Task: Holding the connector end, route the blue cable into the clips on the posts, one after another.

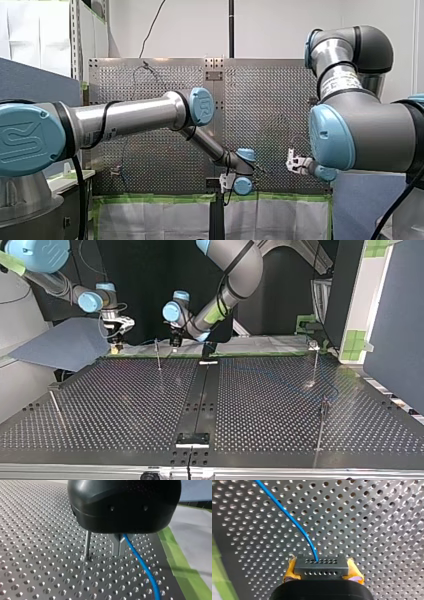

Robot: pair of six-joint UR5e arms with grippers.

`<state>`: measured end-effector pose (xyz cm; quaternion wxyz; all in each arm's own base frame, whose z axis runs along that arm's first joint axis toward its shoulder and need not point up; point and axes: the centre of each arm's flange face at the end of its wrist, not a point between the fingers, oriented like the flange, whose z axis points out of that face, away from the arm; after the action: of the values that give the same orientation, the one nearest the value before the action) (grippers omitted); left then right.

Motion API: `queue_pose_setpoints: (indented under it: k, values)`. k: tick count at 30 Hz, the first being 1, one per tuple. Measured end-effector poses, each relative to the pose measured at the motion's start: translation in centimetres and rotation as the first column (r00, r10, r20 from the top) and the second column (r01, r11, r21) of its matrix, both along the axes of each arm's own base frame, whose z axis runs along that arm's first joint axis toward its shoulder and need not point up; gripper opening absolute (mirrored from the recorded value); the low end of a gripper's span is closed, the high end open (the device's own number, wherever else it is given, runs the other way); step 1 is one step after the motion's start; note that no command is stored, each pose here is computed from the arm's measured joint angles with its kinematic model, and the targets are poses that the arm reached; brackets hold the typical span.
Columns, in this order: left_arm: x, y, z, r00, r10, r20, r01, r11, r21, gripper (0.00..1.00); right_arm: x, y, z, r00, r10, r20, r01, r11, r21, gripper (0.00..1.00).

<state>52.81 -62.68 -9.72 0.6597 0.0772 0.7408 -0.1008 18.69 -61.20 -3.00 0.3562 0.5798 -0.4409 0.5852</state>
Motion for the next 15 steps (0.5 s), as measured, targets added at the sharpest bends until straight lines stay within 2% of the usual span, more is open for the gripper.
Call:
queue_pose_setpoints:
  k: [7,15]
  values:
    - [-1.0,-0.8,0.0,0.9999,-0.014,-0.003,0.014,0.9999,-0.001,0.0,-1.6,1.1,-0.9,0.9999,0.015,0.002,-0.015,0.9995,0.028,0.0]
    - [-1.2,-0.9,0.0,0.9998,-0.018,-0.004,0.018,0.9998,0.001,0.0,-2.7,1.6,-1.2,0.9989,0.045,0.007,-0.046,0.9982,0.04,0.0]
